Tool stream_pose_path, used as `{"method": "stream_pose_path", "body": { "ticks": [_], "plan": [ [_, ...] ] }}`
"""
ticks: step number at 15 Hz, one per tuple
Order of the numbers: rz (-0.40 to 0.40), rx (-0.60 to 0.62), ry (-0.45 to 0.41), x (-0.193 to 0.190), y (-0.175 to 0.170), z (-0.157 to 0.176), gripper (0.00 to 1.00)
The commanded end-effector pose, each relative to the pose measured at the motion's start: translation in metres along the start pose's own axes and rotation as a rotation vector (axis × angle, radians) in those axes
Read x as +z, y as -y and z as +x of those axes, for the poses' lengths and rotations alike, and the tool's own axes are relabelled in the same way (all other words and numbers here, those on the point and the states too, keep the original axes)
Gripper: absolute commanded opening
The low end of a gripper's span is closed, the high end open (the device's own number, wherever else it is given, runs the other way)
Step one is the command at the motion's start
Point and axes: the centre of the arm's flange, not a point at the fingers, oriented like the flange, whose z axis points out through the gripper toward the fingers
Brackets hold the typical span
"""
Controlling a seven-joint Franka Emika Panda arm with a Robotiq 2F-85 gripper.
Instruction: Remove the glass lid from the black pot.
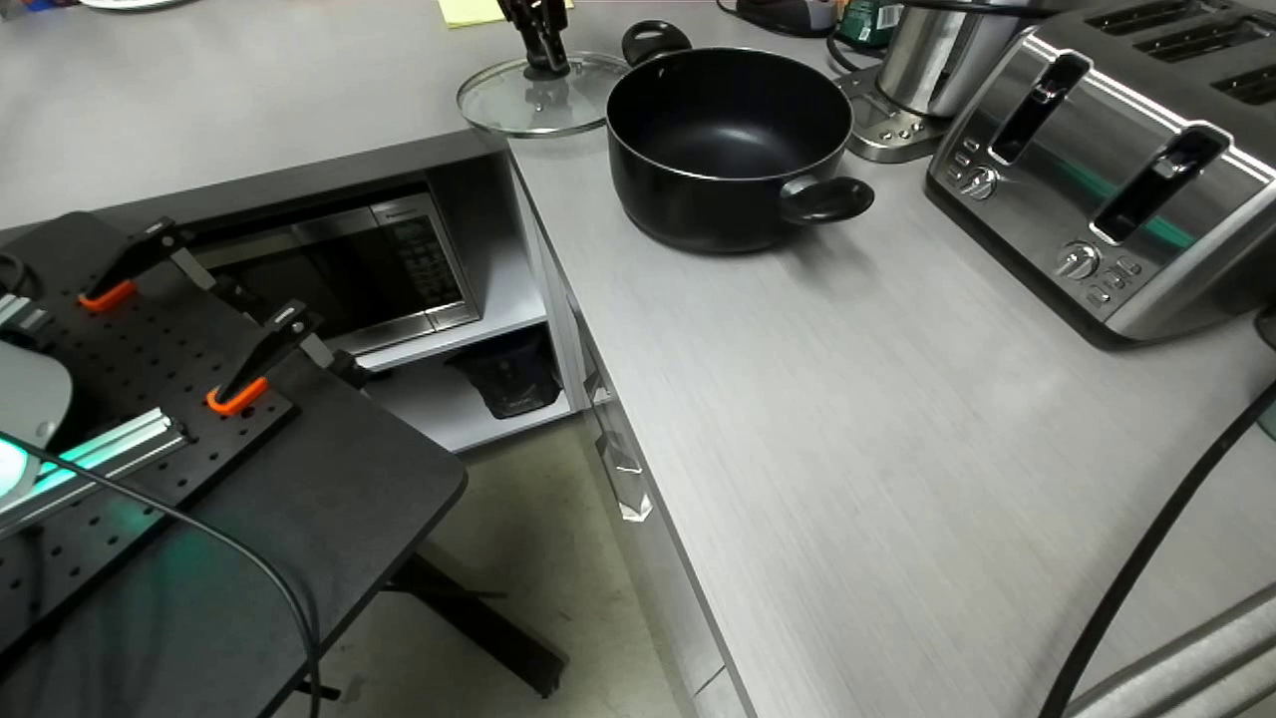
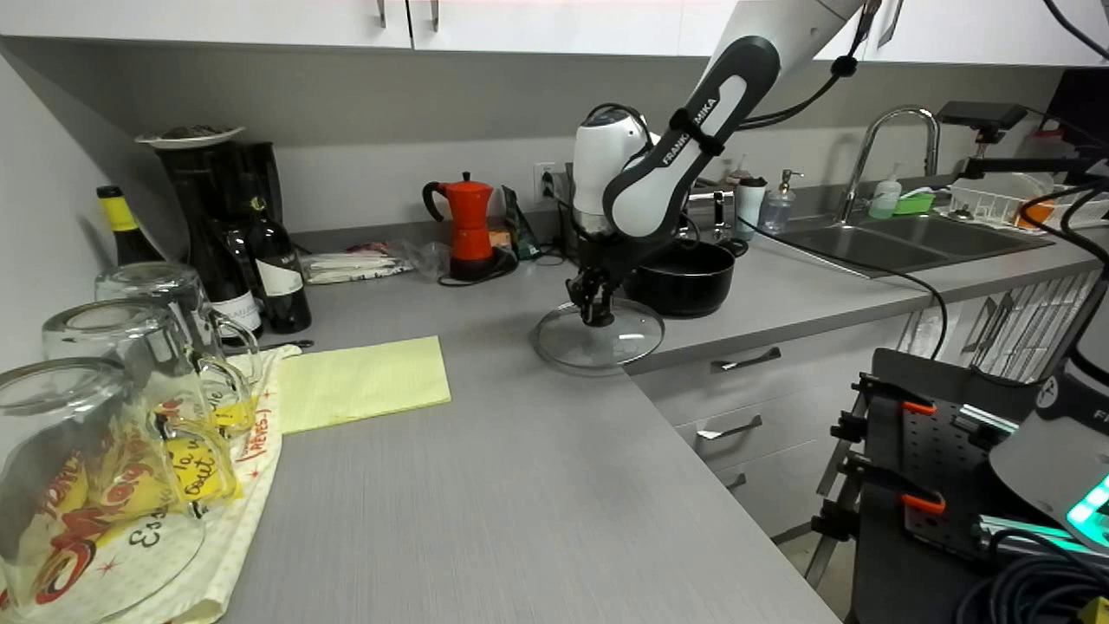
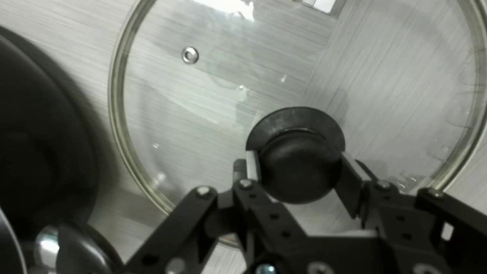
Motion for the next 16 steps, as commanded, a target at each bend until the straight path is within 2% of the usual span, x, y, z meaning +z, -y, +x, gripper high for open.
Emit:
{"method": "stream_pose_path", "body": {
  "ticks": [1, 10, 16],
  "plan": [
    [0.007, -0.014, 0.007, 0.004, -0.004, 0.009, 0.25],
    [0.021, -0.029, 0.02, 0.016, -0.007, -0.001, 0.25],
    [0.06, -0.032, 0.088, 0.026, -0.014, -0.004, 0.25]
  ]
}}
